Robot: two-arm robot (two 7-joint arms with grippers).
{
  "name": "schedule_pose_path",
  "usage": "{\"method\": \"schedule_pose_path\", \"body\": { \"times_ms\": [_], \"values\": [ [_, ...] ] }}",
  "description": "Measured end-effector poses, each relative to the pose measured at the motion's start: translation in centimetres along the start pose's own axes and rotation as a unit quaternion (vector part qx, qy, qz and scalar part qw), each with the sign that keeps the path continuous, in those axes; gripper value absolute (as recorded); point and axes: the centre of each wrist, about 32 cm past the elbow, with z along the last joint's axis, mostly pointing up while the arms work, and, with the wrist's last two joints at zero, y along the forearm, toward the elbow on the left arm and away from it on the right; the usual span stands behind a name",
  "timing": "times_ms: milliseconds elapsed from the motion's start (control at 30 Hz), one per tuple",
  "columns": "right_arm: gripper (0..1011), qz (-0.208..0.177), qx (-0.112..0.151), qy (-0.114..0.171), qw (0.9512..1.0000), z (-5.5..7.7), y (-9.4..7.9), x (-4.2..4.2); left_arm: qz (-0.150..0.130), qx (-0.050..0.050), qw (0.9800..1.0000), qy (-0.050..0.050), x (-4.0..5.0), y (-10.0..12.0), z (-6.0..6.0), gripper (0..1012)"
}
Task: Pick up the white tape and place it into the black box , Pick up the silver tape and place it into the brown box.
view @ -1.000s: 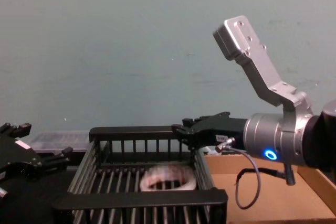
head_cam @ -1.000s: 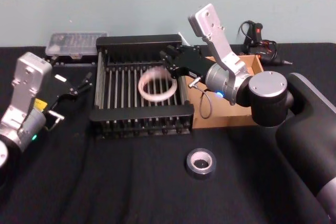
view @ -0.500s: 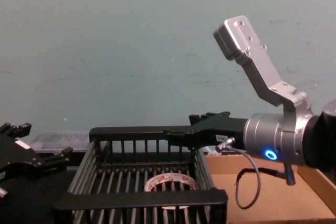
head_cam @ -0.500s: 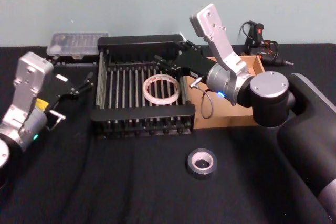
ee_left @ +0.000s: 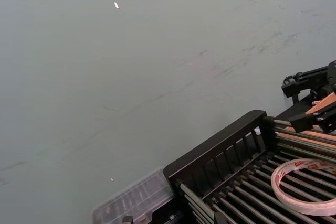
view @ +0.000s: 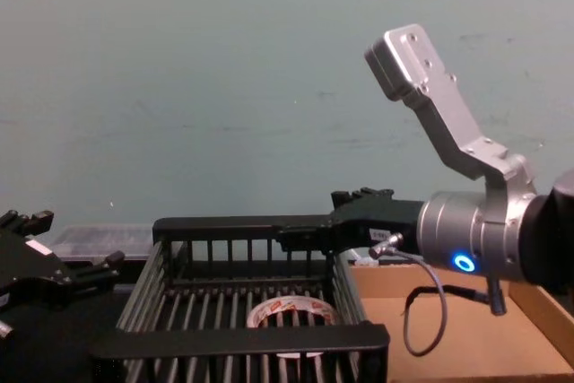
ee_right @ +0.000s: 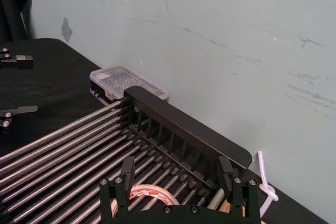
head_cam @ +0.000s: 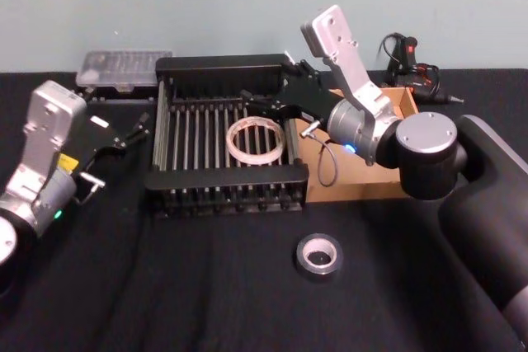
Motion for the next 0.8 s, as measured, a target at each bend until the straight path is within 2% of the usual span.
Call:
{"method": "schedule_pose_path", "body": {
  "times_ms": [400, 800],
  "values": [
    [1002, 0.011, -0.003, 0.003, 0.9999, 0.1, -1.7, -0.04, 0.000, 0.000, 1.0000, 0.000, 0.00, 0.0, 0.0, 1001],
    [1002, 0.017, 0.013, -0.006, 0.9997, -0.4, -5.0, -1.01, 0.000, 0.000, 1.0000, 0.000, 0.00, 0.0, 0.0, 1002]
  ]
}}
